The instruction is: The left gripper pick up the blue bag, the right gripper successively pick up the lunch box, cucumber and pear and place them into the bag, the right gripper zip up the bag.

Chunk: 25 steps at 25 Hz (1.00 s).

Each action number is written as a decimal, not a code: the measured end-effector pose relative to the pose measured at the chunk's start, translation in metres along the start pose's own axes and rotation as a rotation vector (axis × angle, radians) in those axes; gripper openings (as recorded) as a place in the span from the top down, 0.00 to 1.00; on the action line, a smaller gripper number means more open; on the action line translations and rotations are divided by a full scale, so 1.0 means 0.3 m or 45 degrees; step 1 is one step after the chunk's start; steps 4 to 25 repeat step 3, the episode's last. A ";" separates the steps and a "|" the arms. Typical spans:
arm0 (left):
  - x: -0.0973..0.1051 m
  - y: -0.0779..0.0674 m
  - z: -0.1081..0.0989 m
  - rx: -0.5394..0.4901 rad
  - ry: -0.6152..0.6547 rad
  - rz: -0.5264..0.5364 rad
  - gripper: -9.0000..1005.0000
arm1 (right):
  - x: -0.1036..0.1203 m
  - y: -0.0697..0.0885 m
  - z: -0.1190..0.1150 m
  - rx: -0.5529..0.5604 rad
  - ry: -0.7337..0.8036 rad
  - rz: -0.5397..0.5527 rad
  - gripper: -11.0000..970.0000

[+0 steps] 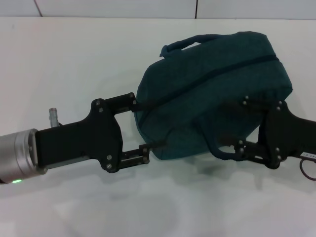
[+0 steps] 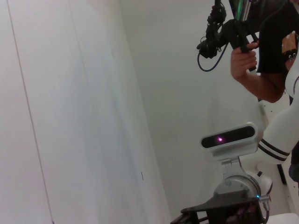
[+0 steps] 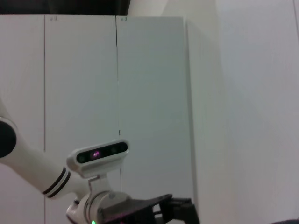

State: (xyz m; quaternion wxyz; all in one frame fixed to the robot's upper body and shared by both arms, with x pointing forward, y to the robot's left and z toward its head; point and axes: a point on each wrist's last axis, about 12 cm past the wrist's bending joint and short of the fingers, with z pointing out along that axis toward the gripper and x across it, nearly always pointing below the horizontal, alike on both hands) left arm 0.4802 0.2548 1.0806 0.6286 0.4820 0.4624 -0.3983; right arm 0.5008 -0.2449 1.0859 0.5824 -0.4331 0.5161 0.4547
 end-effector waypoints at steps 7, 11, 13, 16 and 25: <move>0.000 0.000 0.000 0.000 0.001 0.000 0.35 | 0.003 0.004 0.000 -0.021 0.021 -0.008 0.39; 0.000 0.000 0.000 0.000 0.001 0.000 0.35 | 0.003 0.004 0.000 -0.021 0.021 -0.008 0.39; 0.000 0.000 0.000 0.000 0.001 0.000 0.35 | 0.003 0.004 0.000 -0.021 0.021 -0.008 0.39; 0.000 0.000 0.000 0.000 0.001 0.000 0.35 | 0.003 0.004 0.000 -0.021 0.021 -0.008 0.39; 0.000 0.000 0.000 0.000 0.001 0.000 0.35 | 0.003 0.004 0.000 -0.021 0.021 -0.008 0.39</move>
